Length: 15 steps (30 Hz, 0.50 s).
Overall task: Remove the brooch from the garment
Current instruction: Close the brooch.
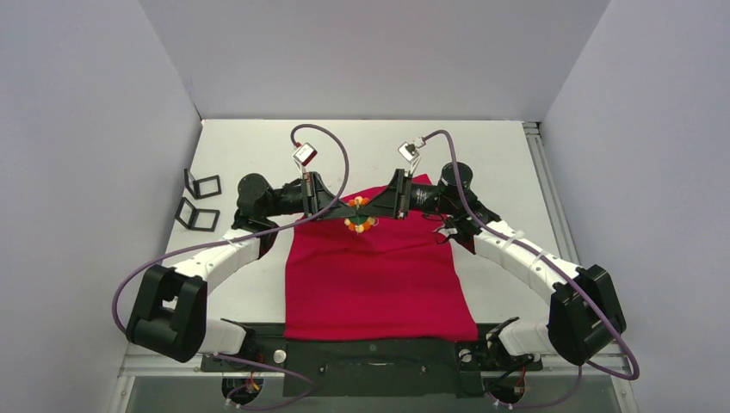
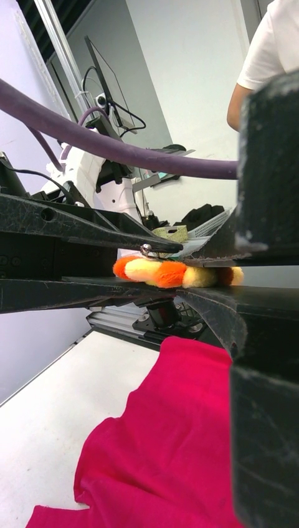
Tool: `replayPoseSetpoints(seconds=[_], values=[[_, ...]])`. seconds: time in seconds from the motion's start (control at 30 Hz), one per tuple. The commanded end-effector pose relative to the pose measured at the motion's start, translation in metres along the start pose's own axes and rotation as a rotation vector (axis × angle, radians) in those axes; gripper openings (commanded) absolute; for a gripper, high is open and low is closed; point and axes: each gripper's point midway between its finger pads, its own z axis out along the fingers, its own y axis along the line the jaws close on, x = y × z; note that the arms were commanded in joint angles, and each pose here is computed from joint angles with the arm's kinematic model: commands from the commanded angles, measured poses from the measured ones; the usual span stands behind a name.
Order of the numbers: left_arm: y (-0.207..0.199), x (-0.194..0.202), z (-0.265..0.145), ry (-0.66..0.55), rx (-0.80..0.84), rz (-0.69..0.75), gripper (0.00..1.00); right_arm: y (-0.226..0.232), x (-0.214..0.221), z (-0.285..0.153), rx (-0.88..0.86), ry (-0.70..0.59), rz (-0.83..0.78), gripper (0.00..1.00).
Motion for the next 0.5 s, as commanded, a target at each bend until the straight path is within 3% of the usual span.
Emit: replayPoseSetpoints(seconds=[0.0,0.07,0.2,0.3,0.37,0.4,0.43,0.47], values=[[-0.0177,-0.0028,0.0004,-0.015,0.039,0.101,0.00,0.0132,-0.0023,0.0035,-0.051,-0.010,-0.056,0.23],[-0.0178,-0.0025,0.0002,-0.015,0.039,0.103,0.00,0.0131,-0.0020,0.0032,-0.050,-0.011,-0.056,0.19],[-0.0186,-0.0023,-0.0002,-0.016,0.039,0.106,0.00,0.0118,-0.0011,0.0026,-0.045,-0.014,-0.055,0.01],[-0.0200,-0.0036,0.0003,-0.018,0.041,0.118,0.00,0.0128,-0.0016,0.0032,-0.050,-0.012,-0.066,0.00],[-0.0194,-0.0056,0.0002,-0.027,0.033,0.125,0.18,0.0123,-0.0016,0.0034,-0.049,-0.009,-0.068,0.00],[-0.0180,-0.0063,-0.0006,-0.033,0.028,0.135,0.41,0.0109,-0.0025,0.0033,-0.044,-0.012,-0.066,0.00],[-0.0187,-0.0109,-0.0041,-0.057,0.022,0.149,0.54,0.0087,-0.0047,0.0023,-0.037,-0.019,-0.061,0.00],[-0.0146,-0.0119,-0.0081,-0.074,0.009,0.159,0.78,0.0070,-0.0074,0.0014,-0.031,-0.028,-0.054,0.00]])
